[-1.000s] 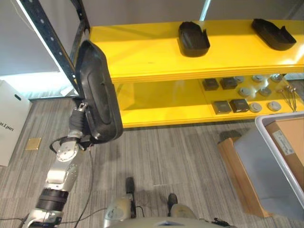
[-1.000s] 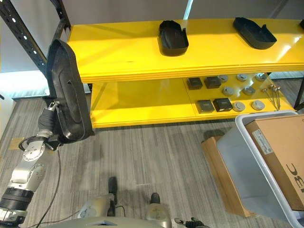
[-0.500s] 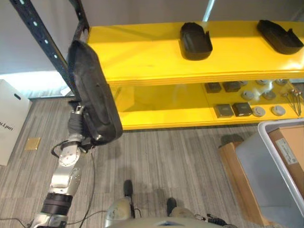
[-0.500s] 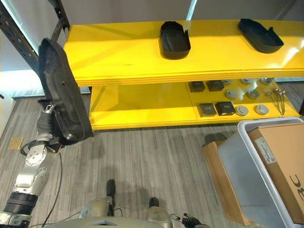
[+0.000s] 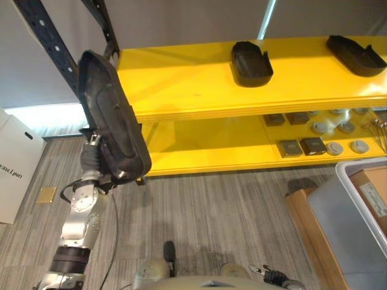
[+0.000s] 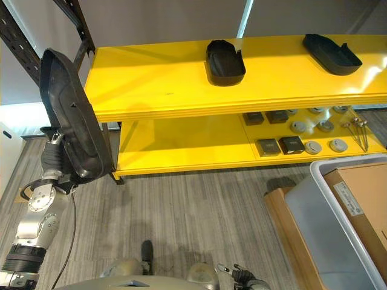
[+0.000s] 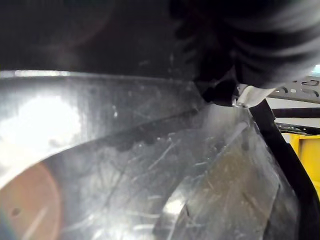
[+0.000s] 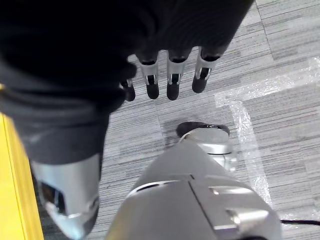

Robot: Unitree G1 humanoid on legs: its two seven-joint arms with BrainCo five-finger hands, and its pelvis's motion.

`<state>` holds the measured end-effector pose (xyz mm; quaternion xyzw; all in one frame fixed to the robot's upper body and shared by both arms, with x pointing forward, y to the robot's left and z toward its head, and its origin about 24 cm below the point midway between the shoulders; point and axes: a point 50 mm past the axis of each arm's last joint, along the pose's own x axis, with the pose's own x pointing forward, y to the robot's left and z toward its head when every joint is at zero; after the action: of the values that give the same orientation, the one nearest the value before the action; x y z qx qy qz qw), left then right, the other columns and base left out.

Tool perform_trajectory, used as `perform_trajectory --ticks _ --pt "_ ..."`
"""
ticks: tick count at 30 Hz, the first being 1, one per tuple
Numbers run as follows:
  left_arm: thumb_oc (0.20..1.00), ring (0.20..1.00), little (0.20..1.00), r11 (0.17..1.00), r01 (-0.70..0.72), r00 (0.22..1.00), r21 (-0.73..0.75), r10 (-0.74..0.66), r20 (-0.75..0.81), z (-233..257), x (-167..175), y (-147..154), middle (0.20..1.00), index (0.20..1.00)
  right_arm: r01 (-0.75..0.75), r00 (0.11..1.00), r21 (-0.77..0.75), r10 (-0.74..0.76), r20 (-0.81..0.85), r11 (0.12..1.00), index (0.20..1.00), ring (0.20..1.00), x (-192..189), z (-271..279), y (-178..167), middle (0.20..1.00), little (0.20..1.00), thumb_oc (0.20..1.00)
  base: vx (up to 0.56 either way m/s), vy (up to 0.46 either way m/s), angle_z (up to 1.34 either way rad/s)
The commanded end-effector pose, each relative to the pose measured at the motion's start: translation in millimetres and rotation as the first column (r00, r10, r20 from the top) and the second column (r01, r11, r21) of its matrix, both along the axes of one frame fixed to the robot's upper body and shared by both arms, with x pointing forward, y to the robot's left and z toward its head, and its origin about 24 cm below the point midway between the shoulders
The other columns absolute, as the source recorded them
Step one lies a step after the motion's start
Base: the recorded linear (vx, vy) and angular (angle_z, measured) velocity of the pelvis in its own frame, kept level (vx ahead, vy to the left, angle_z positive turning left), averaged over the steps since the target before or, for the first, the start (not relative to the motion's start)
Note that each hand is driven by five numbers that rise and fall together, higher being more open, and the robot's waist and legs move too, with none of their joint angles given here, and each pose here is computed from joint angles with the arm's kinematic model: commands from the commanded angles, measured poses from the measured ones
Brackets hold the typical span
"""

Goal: Move parts from the plastic box to the shelf.

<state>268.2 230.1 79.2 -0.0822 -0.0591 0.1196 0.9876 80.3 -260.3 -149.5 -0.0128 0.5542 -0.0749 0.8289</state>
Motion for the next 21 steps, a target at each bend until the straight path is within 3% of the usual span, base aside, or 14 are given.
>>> perform_trajectory --ticks 1,5,21 --pt "0.2 0.2 0.2 0.996 -0.027 0.984 0.08 0.013 0.177 39 6 8 0.2 0.2 0.016 1.0 0.016 -0.016 0.011 1.0 1.0 1.0 -8 0 2 1.0 1.0 1.0 0.1 0.179 0.04" --pt "0.2 0.2 0.2 0.997 -0.044 0.982 0.069 0.03 0.186 41 5 8 0.2 0.2 -0.012 1.0 0.017 0.011 0.028 1.0 1.0 1.0 -5 3 0 1.0 1.0 1.0 0.19 0.024 -0.19" --pt "0.2 0.2 0.2 0.998 0.026 0.991 0.065 -0.035 0.133 35 -11 16 0.2 0.2 0.047 0.999 0.049 -0.048 0.025 0.998 1.0 1.0 -16 1 -2 1.0 1.0 1.0 0.39 -0.218 0.33"
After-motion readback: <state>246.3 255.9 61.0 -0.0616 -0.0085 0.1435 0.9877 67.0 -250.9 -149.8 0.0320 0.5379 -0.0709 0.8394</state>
